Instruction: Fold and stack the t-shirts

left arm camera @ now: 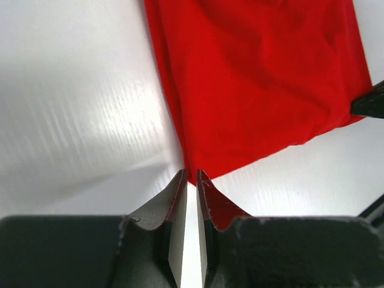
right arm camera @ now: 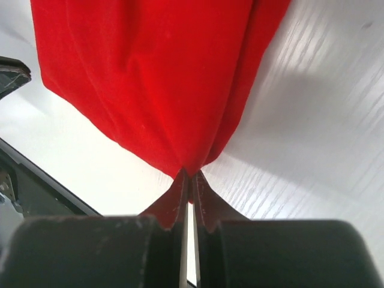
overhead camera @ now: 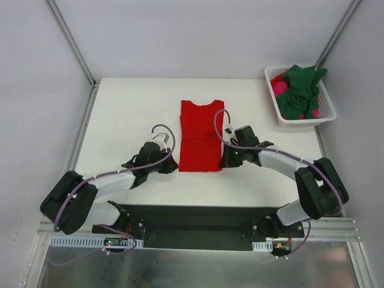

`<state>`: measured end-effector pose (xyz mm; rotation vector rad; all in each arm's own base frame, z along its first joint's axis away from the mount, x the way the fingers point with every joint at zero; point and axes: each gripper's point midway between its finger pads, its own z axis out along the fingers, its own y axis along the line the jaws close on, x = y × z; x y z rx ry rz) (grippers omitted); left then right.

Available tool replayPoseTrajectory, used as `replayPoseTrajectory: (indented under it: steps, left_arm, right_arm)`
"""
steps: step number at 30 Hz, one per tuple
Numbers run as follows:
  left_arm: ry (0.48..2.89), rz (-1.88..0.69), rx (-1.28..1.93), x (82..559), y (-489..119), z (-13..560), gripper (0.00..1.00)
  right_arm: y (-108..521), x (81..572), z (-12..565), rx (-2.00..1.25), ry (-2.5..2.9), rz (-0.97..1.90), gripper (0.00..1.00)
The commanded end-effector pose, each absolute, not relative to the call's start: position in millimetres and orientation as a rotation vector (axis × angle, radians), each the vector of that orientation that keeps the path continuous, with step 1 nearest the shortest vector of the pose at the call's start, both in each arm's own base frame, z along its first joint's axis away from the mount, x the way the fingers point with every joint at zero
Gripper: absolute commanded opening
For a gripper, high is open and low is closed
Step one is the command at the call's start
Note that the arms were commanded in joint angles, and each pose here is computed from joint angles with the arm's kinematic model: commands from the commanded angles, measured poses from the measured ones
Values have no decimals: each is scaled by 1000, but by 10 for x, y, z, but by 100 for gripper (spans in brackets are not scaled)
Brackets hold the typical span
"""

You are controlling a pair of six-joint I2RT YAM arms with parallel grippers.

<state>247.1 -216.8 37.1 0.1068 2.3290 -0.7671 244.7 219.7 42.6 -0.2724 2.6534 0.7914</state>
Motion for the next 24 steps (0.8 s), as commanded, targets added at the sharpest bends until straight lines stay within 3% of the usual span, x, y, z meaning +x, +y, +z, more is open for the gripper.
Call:
replayPoseTrajectory:
  steps: [1, 6, 9, 10, 12, 18, 20, 22, 23, 24]
  left_arm:
    - [2348, -741, 78, 2279, -2133, 399, 11]
    - [2332, -733, 66, 2198, -2094, 479, 14]
    - [2307, -730, 69, 2192, -2072, 578, 17]
    - [2299, -727, 75, 2196, -2063, 609, 19]
    - [2275, -720, 82, 2210, -2048, 705, 21]
    - [2195, -743, 135, 2326, -2137, 1003, 20]
    - [2180, -760, 148, 2397, -2213, 1062, 13]
    - [2132, -821, 191, 2452, -2353, 1159, 8]
    - [2136, -840, 209, 2493, -2429, 1162, 0]
    - [2131, -874, 228, 2504, -2501, 1193, 0]
  right_arm:
    - [2200, 2184, 436, -302, 2698, 766, 1]
    - [2248, 2051, 380, -336, 2726, 736, 3]
    - [2238, 2041, 382, -330, 2727, 702, 34]
    - [2224, 2047, 406, -324, 2723, 689, 49]
    - [2179, 2092, 446, -304, 2707, 640, 59]
    - [2040, 2257, 747, -269, 2611, 520, 67]
    - [2070, 2327, 861, -277, 2574, 528, 66]
    - [2107, 2378, 926, -285, 2551, 539, 44]
    - [2151, 2431, 987, -285, 2533, 552, 19]
    - [2190, 2486, 1027, -286, 2511, 563, 8]
